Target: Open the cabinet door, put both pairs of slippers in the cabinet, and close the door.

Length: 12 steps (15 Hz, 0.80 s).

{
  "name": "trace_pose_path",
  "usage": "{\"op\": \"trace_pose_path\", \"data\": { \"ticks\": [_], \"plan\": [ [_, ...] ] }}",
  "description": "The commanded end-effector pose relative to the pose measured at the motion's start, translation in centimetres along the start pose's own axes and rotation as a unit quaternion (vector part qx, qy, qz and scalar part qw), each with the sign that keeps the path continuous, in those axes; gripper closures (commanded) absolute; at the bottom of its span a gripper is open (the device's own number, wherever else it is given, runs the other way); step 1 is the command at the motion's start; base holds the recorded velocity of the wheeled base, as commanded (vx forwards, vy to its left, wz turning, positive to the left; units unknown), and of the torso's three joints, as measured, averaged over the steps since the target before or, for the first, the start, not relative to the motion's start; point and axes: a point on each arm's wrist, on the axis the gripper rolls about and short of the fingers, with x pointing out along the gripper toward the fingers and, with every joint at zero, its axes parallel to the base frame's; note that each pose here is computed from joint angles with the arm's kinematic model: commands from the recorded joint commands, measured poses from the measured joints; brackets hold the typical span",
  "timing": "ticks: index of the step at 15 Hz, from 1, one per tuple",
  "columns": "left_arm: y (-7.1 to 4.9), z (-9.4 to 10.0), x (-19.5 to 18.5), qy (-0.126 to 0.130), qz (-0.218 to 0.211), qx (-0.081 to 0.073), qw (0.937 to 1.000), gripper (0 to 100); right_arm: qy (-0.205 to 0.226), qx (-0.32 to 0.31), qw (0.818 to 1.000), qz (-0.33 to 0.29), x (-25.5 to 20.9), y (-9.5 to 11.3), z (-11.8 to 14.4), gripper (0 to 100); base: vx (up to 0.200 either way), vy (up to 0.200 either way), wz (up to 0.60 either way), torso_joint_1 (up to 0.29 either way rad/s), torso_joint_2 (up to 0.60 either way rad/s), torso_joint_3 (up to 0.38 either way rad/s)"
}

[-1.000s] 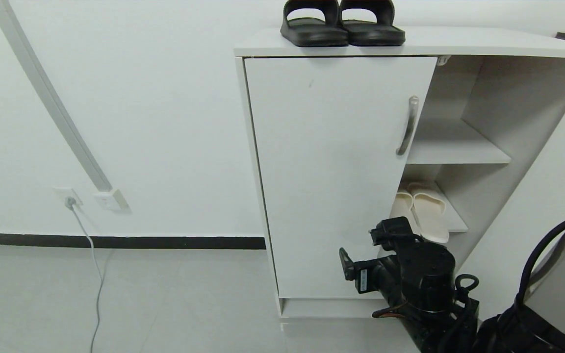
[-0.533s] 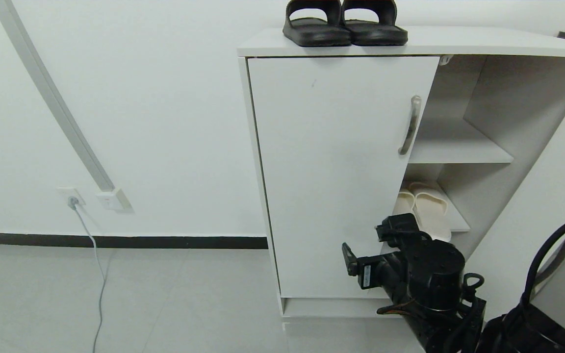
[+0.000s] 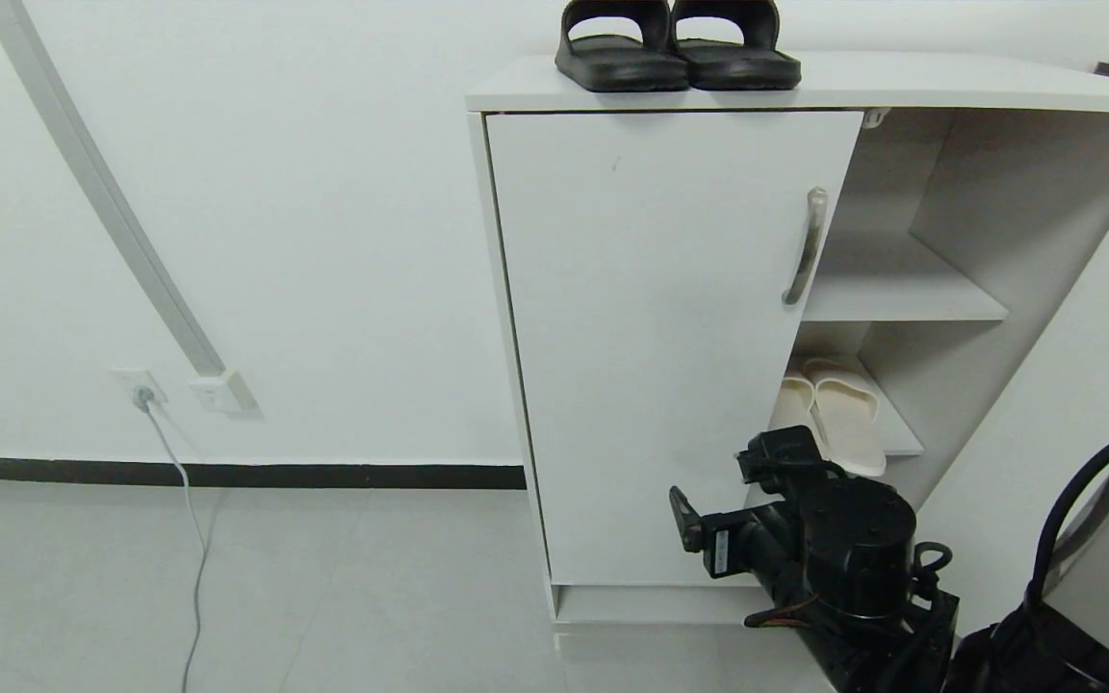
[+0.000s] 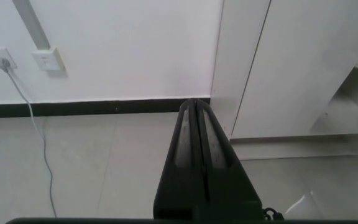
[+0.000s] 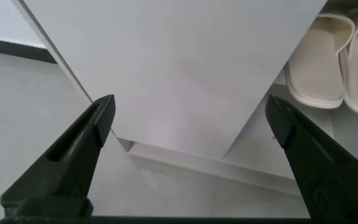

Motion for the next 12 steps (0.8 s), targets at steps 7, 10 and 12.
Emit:
{"op": "trace_pose_path", "data": {
  "ticks": [7, 10, 12],
  "plan": [
    [0.0, 0.01, 0.01, 0.001, 0.0, 0.0, 1.0, 100, 0.002, -0.003, 1.0, -0.001, 0.04, 0.02, -0.15, 0, 0.0, 0.0, 0.0, 0.016, -0.23, -0.217],
    [0.0, 0.01, 0.01, 0.001, 0.0, 0.001, 1.0, 100, 0.004, -0.006, 1.0, -0.001, 0.06, 0.02, -0.27, 0, 0.0, 0.0, 0.0, 0.079, -0.46, -0.356],
    [0.0, 0.01, 0.01, 0.001, 0.0, 0.001, 1.0, 100, 0.004, -0.006, 1.0, -0.001, 0.06, 0.02, -0.27, 0, 0.0, 0.0, 0.0, 0.115, -0.45, -0.342]
  ]
}}
